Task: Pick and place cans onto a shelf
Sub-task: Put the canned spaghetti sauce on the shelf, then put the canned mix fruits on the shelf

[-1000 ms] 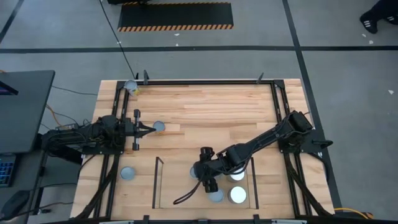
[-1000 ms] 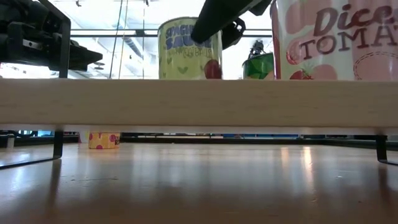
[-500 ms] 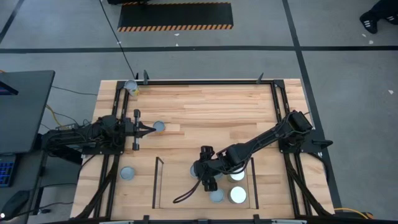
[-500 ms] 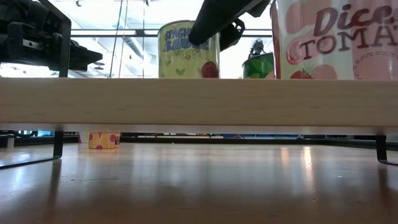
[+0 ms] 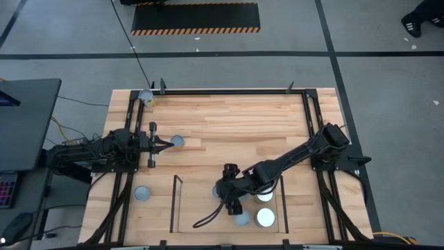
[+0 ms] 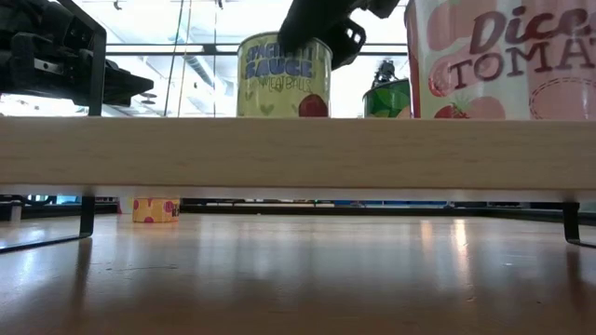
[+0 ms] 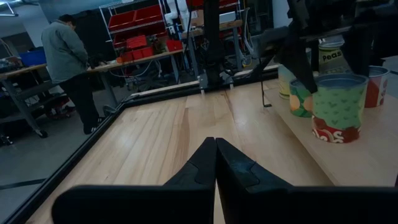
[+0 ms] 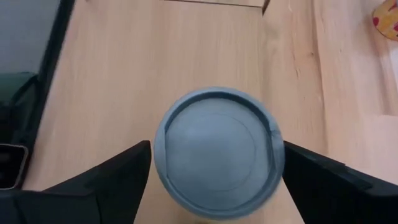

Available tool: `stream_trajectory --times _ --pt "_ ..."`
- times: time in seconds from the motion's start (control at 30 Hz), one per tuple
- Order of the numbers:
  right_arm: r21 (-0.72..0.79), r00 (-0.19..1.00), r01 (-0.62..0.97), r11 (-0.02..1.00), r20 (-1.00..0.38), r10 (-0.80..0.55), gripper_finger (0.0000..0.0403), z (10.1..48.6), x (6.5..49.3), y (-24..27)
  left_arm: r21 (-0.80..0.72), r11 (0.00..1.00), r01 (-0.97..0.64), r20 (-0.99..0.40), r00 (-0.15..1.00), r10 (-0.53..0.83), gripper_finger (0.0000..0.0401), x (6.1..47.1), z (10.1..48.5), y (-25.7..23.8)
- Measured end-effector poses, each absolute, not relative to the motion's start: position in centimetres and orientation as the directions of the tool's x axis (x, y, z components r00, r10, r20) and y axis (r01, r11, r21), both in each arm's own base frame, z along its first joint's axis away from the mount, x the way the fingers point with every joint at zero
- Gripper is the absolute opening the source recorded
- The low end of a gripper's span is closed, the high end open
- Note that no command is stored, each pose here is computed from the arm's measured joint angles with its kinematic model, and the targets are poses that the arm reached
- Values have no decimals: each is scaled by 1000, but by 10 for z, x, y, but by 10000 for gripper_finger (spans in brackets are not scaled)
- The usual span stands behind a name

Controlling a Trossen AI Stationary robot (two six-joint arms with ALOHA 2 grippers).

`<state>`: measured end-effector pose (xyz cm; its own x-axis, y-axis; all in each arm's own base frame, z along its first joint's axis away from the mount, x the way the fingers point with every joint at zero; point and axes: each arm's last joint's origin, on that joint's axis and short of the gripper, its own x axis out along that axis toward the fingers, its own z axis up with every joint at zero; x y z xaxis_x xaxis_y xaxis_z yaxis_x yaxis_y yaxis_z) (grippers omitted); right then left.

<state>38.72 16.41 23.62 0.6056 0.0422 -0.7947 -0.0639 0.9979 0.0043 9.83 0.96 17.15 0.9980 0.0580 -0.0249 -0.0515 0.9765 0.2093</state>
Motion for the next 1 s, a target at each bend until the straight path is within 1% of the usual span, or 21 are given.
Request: stream_trajectory --times 0.07,0.17,0.27,0.33,0.43,0.57,0.63,0.67,0.73,0.9,0.93,1.0 --pt "13 625 -66 998 -779 51 352 246 384 164 209 977 -52 -25 998 58 11 98 171 10" --pt "22 674 -63 998 -736 59 352 271 375 161 209 976 -52 -25 998 59 11 98 171 10" --pt "-56 749 -34 998 -663 -11 352 297 363 157 209 977 -52 -25 998 59 11 98 171 10" --pt "-109 795 -13 994 -605 -56 351 307 355 154 209 977 -52 -25 998 59 11 98 171 10" --pt "-118 853 -38 992 -521 -29 350 304 343 147 209 977 -52 -25 998 59 11 98 171 10" --pt "-87 928 -159 983 -352 119 350 289 331 123 209 977 -52 -25 998 58 11 98 171 10" --pt "-84 952 -206 975 -250 179 350 290 324 107 209 977 -51 -25 998 58 11 98 171 10" --pt "-85 962 -201 976 -207 180 350 292 320 96 209 976 -52 -25 998 58 11 98 171 10" --pt "-97 978 -153 983 -154 137 349 295 311 75 209 976 -52 -25 998 58 11 98 171 10" --pt "-103 991 -35 994 -131 22 349 293 296 35 244 968 -57 5 998 58 11 98 174 10" --pt "-102 992 -23 994 -127 10 349 292 293 31 228 972 -60 26 998 56 11 98 176 10" --pt "-105 992 -9 994 -122 -4 349 291 290 26 86 994 -60 67 996 55 11 98 180 9"
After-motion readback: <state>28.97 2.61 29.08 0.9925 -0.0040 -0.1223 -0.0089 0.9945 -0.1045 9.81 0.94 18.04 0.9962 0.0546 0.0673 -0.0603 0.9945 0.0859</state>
